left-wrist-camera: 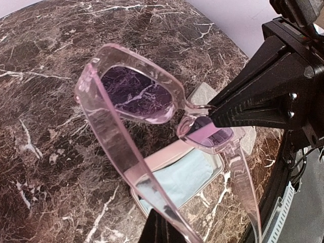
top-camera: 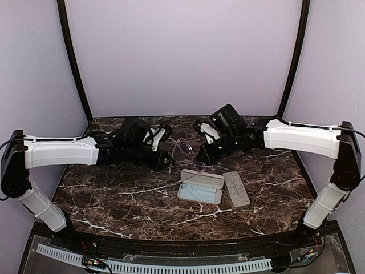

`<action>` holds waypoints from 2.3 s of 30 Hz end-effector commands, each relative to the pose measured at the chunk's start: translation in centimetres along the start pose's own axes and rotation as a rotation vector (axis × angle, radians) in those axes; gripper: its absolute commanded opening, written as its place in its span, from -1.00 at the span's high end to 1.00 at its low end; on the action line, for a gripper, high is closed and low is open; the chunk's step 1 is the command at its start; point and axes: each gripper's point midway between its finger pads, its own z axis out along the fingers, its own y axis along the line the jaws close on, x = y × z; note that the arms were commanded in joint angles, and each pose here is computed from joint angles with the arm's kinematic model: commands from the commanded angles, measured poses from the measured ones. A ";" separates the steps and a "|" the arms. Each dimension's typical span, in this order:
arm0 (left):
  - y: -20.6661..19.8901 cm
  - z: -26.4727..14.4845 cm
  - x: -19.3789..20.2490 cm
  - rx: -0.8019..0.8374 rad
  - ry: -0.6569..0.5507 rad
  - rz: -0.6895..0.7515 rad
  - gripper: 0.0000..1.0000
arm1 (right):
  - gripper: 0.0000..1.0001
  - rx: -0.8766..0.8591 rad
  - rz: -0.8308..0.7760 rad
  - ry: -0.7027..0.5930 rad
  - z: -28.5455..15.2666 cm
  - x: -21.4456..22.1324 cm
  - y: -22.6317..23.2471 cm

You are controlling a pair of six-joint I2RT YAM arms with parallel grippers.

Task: Organize the sunglasses
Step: Fold the left temple of the sunglasses on the sunglasses, then fold the right temple of the sunglasses on the sunglasses.

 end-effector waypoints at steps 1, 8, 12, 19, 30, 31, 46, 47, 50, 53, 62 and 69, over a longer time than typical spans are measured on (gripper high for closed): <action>-2.3 0.0 -2.1 0.056 -0.043 0.030 1.00 | 1.00 -0.017 -0.015 -0.038 -0.1 -1.0 0.9; -1.6 1.8 -0.9 -0.029 0.031 0.053 0.98 | 1.00 -0.020 -0.008 -0.046 -0.1 -1.3 1.1; -1.6 2.9 -0.5 -0.063 0.062 0.078 0.98 | 1.00 -0.034 -0.002 -0.055 -0.1 -1.6 1.5; -2.4 4.1 -1.1 -0.036 0.053 0.086 0.99 | 1.00 -0.056 0.007 -0.049 0.3 -1.1 2.1; -2.8 4.3 -1.0 -0.008 0.039 0.104 0.97 | 1.00 -0.081 0.024 -0.056 0.2 -0.5 2.3; -2.7 4.1 -0.9 -0.010 0.035 0.104 0.95 | 1.00 -0.078 0.024 -0.057 0.2 -0.5 2.2; -0.9 -3.5 1.2 -0.104 -0.061 0.153 0.54 | 1.00 -0.032 0.032 -0.053 -0.2 -0.5 0.6; -1.0 -4.1 1.2 -0.099 -0.071 0.162 0.52 | 1.00 -0.030 0.034 -0.053 -0.2 -0.5 0.5; -1.6 -5.5 1.8 -0.066 -0.086 0.191 0.43 | 1.00 -0.023 0.034 -0.048 -0.1 -0.5 0.4; -2.2 -6.8 2.7 -0.038 -0.101 0.222 0.26 | 1.00 -0.019 0.033 -0.041 0.1 -0.5 0.3; -4.6 -7.4 5.5 0.057 -0.073 0.301 -0.60 | 1.00 -0.026 0.022 -0.031 0.4 -1.0 0.6; -4.8 -4.4 7.1 0.031 0.046 0.395 -0.79 | 1.00 -0.033 0.022 -0.025 0.5 -1.0 0.8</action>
